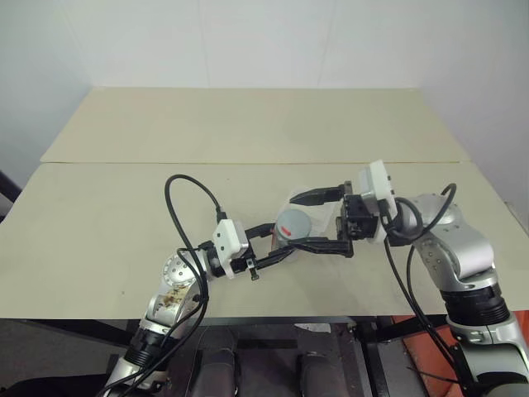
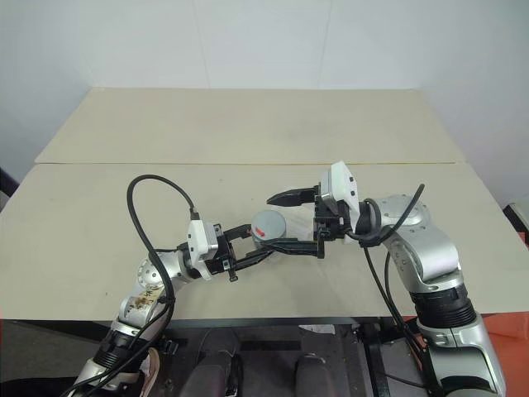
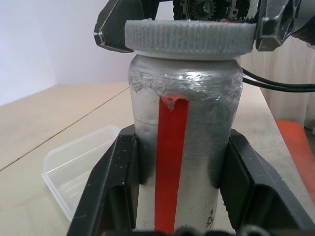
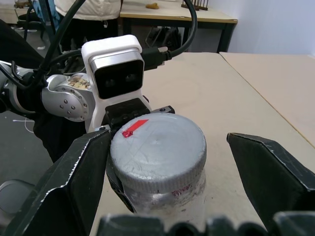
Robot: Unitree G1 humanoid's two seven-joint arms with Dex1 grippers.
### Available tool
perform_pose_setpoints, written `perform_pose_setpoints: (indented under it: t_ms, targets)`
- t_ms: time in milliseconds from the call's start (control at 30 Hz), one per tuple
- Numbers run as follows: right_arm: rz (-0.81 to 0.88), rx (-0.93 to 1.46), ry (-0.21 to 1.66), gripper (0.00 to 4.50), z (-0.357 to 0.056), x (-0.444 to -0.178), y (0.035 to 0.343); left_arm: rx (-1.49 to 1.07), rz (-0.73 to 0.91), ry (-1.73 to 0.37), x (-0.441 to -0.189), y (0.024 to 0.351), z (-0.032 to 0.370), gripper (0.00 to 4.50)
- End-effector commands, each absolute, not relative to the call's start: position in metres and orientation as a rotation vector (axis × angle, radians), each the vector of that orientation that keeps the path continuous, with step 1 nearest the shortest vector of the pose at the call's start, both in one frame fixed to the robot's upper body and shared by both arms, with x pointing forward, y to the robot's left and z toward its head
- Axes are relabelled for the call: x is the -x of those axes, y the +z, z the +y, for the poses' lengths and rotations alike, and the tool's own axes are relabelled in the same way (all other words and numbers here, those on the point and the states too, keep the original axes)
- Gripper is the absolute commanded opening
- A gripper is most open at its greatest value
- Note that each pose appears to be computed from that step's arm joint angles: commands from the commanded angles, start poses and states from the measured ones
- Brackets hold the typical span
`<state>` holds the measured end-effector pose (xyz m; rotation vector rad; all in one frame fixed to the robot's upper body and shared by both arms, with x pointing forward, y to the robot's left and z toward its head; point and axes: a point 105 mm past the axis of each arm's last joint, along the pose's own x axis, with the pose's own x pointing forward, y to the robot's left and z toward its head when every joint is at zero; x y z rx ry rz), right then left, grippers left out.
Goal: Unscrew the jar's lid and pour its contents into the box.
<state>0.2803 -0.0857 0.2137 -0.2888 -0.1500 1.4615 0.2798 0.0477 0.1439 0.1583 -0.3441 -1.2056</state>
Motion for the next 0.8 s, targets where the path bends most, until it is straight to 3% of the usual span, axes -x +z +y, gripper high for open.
perform_pose_setpoints:
  t_ms: [33, 100, 133, 400, 600, 800]
  targets:
    - [-0.21, 0.296, 1.481, 3.55, -0.083, -0.273, 0.226, -0.176, -0.395, -1.213, -0.276, 0.151, 0.045, 1.87]
    - [-0.212, 0.297, 1.483, 2.85, -0.083, -0.273, 0.226, -0.176, -0.393, -1.213, -0.276, 0.151, 0.045, 1.87]
    - [-0.214, 0.299, 1.483, 2.76, -0.083, -0.273, 0.226, -0.176, -0.393, -1.213, -0.276, 0.151, 0.044, 1.87]
    - [-0.239, 0.311, 1.464, 2.76, -0.083, -0.274, 0.227, -0.177, -0.389, -1.211, -0.277, 0.15, 0.045, 1.87]
    - [-0.255, 0.074, 1.464, 2.76, -0.089, -0.275, 0.249, -0.186, -0.386, -1.209, -0.277, 0.148, 0.045, 1.87]
    - [-0.268, -0.072, 1.425, 2.76, -0.096, -0.272, 0.252, -0.187, -0.39, -1.208, -0.277, 0.149, 0.044, 1.87]
